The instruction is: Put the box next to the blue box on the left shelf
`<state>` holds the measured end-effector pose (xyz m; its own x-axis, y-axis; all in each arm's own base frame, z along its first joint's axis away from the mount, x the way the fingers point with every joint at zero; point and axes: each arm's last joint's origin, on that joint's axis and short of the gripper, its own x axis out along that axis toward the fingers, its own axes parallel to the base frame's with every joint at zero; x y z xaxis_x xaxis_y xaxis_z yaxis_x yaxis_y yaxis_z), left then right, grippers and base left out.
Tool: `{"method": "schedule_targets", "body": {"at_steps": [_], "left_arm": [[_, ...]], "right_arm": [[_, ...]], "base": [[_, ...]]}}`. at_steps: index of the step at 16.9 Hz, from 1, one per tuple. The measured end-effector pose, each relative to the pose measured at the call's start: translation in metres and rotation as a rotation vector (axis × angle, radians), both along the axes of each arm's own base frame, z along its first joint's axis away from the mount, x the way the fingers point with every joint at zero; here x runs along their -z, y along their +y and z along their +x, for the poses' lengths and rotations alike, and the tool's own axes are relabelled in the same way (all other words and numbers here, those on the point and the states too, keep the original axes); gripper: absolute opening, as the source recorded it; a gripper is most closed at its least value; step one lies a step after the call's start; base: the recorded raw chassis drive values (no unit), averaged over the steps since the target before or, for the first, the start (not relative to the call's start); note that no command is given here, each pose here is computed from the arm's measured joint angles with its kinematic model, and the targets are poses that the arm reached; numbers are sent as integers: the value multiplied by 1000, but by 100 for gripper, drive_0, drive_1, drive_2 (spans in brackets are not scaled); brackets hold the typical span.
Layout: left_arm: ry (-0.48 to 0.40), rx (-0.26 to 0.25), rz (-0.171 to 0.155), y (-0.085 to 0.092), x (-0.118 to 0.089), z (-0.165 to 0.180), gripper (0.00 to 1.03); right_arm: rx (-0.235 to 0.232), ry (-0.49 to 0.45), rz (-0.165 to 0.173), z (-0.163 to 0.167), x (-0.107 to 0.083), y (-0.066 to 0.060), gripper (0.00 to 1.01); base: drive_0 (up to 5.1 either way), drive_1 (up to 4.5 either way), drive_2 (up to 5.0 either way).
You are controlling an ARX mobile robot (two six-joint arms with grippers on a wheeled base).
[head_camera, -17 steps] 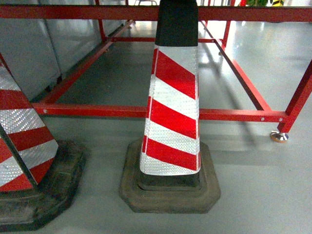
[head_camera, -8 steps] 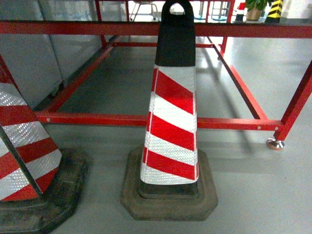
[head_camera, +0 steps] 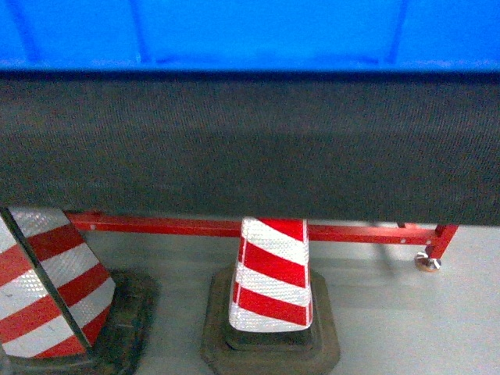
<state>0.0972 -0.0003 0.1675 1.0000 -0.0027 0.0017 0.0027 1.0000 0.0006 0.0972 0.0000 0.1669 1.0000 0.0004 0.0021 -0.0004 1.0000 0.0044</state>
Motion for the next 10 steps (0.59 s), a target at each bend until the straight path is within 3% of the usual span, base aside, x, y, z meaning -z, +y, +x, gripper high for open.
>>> {"method": "schedule_targets", "body": {"at_steps": [10], "left_arm": [[0,0,0,0,0,0,98]], "right_arm": [[0,-1,0,0,0,0,98]], "base": [[0,0,0]]}}
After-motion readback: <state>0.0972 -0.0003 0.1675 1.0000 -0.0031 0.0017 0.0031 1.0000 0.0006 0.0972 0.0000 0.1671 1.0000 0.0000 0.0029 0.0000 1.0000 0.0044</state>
